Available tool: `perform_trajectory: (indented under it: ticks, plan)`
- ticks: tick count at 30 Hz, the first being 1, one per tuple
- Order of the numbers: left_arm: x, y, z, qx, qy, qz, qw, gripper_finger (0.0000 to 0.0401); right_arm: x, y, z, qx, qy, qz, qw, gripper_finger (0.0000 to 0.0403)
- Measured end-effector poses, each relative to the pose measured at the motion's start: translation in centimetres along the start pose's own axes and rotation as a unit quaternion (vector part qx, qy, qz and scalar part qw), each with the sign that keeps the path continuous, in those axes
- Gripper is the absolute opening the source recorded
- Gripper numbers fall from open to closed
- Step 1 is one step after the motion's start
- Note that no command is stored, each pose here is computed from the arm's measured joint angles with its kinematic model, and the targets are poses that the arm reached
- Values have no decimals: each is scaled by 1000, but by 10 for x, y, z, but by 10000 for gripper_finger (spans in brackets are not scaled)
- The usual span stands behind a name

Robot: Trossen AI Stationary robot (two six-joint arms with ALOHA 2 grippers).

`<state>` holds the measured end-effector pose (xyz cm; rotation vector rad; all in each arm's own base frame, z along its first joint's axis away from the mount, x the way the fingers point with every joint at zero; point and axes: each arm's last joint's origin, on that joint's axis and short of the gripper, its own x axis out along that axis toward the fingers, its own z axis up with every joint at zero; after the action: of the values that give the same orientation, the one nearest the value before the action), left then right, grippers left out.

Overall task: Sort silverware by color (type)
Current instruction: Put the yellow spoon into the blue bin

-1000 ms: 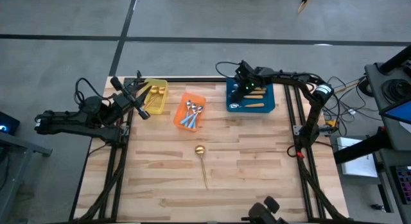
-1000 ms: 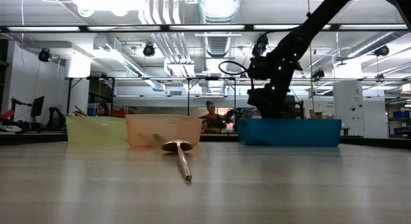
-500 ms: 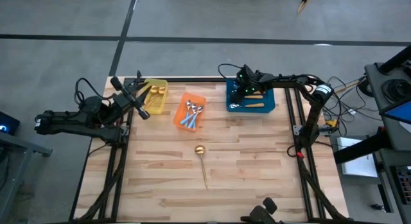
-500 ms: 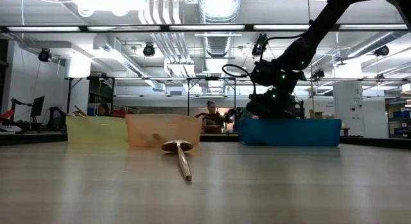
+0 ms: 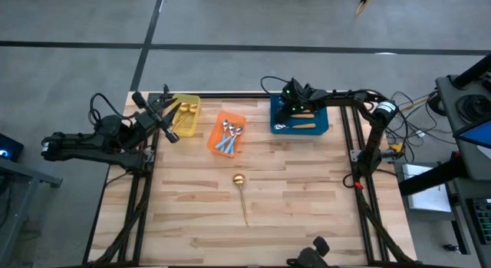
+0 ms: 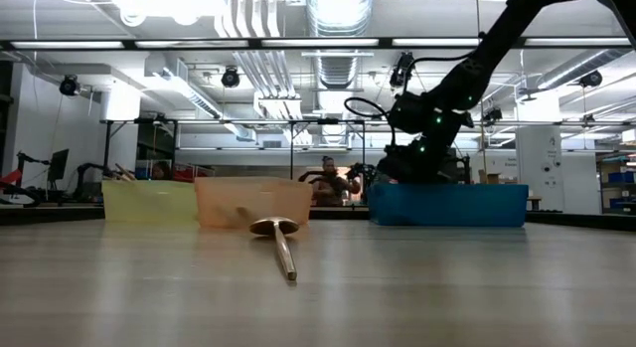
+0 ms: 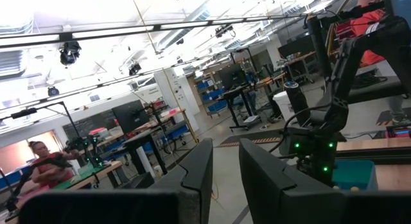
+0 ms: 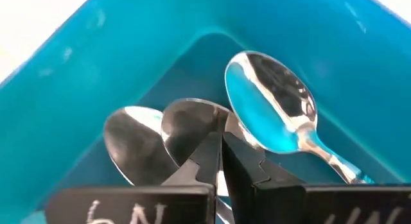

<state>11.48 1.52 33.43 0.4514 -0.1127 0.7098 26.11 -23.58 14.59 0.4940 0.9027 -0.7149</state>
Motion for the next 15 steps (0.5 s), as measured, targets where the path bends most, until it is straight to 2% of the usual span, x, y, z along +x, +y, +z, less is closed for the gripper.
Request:
perform_trajectory:
  ticks: [15]
  plan:
    - [0, 0, 0, 0, 0, 0, 1000, 59, 1, 8, 4, 15, -40, 12, 999, 9]
